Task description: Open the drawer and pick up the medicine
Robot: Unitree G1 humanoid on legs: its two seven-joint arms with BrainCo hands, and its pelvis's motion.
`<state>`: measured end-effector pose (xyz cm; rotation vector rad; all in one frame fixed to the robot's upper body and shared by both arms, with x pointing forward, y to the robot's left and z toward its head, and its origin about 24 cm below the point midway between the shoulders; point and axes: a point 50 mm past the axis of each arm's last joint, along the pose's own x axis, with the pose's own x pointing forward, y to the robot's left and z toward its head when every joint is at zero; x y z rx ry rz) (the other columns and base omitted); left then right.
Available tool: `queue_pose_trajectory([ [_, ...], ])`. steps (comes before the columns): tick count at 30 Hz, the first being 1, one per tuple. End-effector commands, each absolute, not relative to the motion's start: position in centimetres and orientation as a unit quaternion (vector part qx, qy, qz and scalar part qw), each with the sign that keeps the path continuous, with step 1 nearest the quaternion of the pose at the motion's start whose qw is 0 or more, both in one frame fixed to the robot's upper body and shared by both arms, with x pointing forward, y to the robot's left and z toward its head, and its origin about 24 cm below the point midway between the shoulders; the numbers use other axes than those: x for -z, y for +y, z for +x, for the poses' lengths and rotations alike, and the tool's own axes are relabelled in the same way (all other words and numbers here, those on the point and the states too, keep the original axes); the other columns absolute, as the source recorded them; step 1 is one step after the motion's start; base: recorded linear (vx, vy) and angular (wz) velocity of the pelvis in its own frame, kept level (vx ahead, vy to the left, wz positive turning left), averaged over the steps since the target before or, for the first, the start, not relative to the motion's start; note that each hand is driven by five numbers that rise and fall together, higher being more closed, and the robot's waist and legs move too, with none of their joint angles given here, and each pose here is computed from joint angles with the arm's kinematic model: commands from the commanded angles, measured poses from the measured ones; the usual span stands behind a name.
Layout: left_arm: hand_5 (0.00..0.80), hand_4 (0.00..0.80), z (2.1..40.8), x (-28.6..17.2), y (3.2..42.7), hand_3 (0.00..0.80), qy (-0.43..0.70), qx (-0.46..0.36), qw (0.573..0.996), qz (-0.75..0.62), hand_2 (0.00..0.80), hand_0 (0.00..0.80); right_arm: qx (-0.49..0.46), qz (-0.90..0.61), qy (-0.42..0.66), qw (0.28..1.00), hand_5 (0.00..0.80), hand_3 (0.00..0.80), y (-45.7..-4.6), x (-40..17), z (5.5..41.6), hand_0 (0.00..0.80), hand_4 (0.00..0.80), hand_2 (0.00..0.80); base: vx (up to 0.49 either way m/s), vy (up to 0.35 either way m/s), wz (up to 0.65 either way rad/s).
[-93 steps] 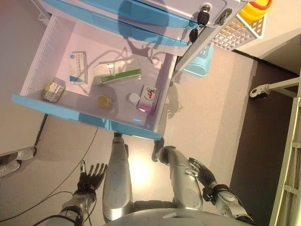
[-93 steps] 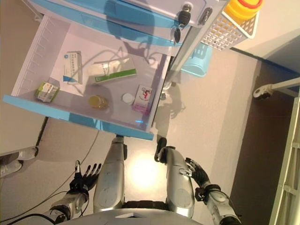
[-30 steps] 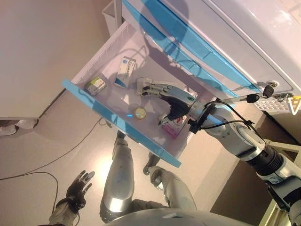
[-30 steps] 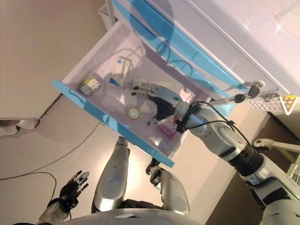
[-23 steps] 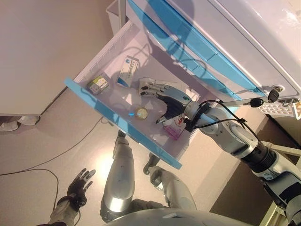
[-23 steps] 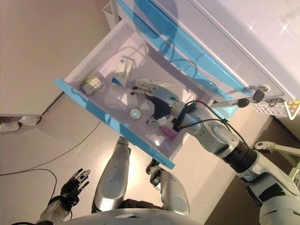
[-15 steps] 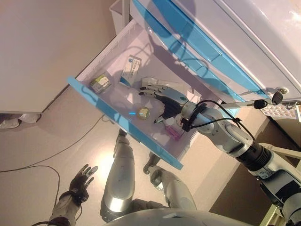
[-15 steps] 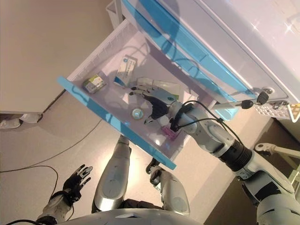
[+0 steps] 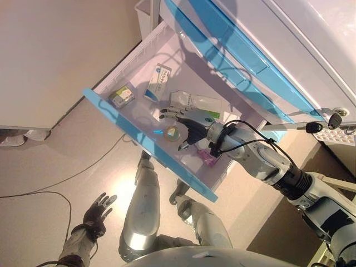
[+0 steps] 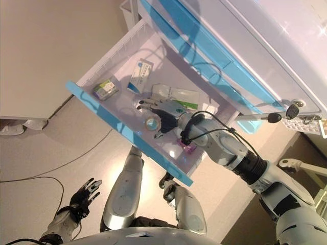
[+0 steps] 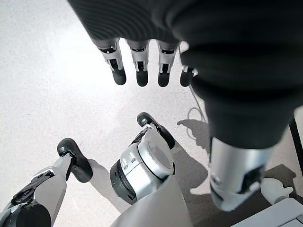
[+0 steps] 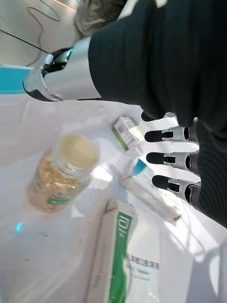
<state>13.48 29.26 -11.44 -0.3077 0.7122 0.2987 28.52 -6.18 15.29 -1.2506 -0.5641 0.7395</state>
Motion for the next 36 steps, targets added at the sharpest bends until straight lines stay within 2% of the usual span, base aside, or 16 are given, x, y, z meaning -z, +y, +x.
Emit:
queue_pose_trajectory([
  [1, 0.0, 0.0, 12.2, 11.8, 29.5, 0.0, 0.367, -0.142, 0.91, -0.128, 0.0, 0.0, -0.344, -0.57, -0.297, 0.685, 0.0, 0.0, -5.3, -16.5, 27.8, 0.0, 0.0, 0.0, 0.0, 0.0, 0.0],
  [36, 0.0, 0.0, 13.0, 11.6, 29.4, 0.0, 0.362, -0.14, 0.913, -0.128, 0.0, 0.0, -0.33, -0.603, -0.271, 0.674, 0.0, 0.0, -5.4, -14.3, 28.6, 0.0, 0.0, 0.0, 0.0, 0.0, 0.0],
])
